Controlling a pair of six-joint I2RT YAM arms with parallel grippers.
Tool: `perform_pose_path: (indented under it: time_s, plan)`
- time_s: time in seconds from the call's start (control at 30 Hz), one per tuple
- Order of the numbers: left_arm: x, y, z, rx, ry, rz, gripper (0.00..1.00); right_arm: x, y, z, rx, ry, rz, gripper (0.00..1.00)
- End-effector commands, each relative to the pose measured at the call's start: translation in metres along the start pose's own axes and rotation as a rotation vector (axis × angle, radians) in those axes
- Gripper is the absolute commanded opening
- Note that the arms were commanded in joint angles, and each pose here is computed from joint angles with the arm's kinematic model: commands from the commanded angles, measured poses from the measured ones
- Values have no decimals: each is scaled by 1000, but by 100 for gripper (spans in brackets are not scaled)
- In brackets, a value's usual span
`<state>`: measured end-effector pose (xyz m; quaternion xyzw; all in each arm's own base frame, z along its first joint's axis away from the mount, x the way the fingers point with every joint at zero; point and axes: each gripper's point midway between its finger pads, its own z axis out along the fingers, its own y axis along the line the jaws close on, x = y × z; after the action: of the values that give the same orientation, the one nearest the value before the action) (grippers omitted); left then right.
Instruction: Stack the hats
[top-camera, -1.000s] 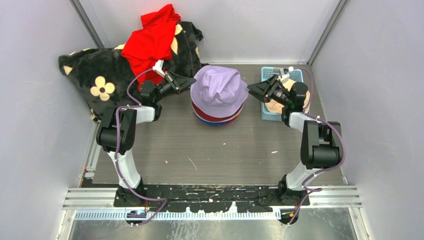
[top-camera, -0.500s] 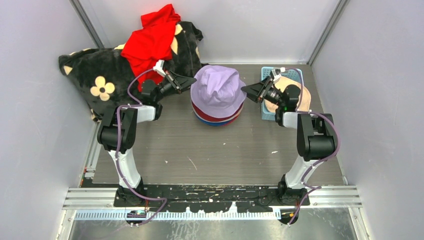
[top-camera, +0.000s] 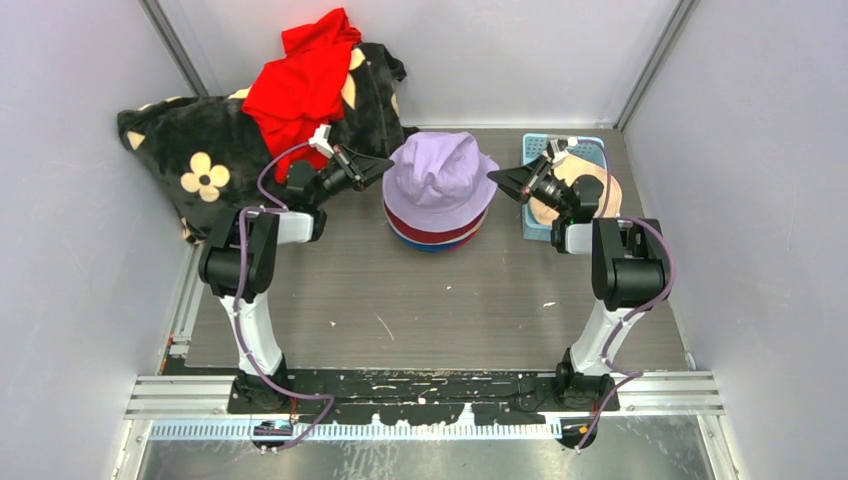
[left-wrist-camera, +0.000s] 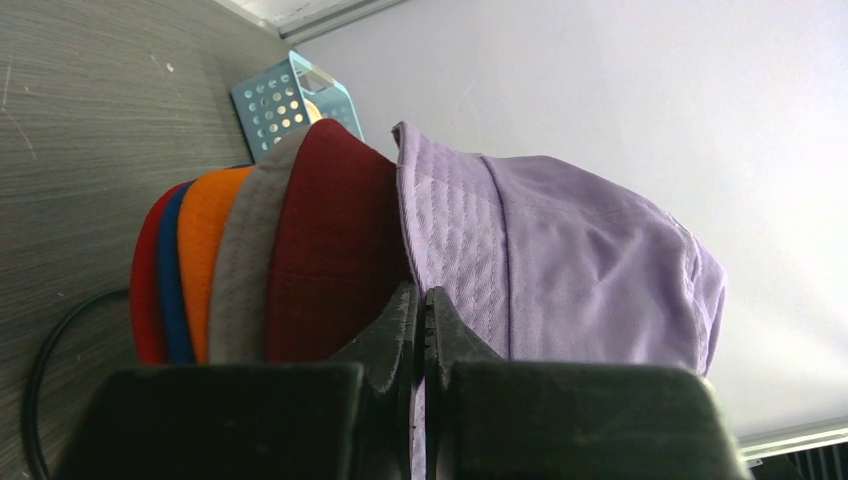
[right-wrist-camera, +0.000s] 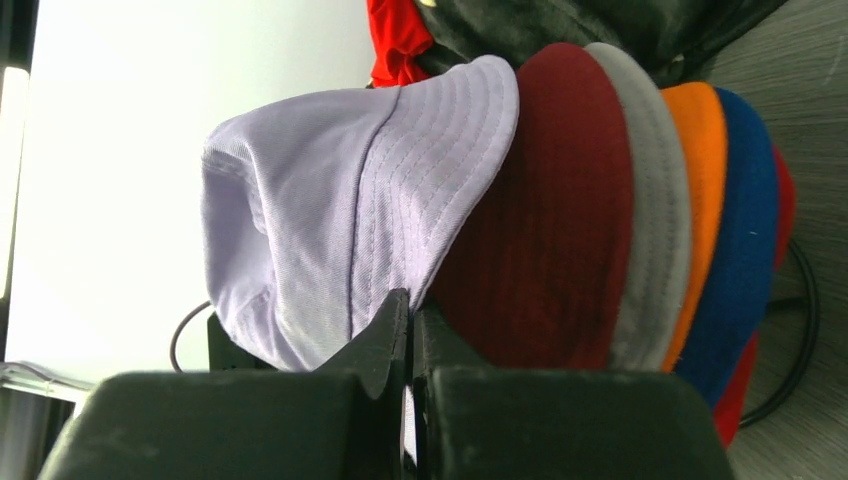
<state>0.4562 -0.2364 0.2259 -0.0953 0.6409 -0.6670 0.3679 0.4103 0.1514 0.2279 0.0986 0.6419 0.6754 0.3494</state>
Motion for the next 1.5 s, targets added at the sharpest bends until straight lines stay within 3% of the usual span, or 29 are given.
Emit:
perform_pose_path:
  time_s: [0.0,0.43,1.47]
  plan:
    - [-8,2,3,25,-37,37,0,-10,-8,-1,-28,-48,-28,1]
    - [13,33,-15,-14,-47,0,0,18,-50,-16,20,-31,38,1]
    - [41,93,-37,-101,-45,-64,0,35,-94,-26,102,-17,90,1]
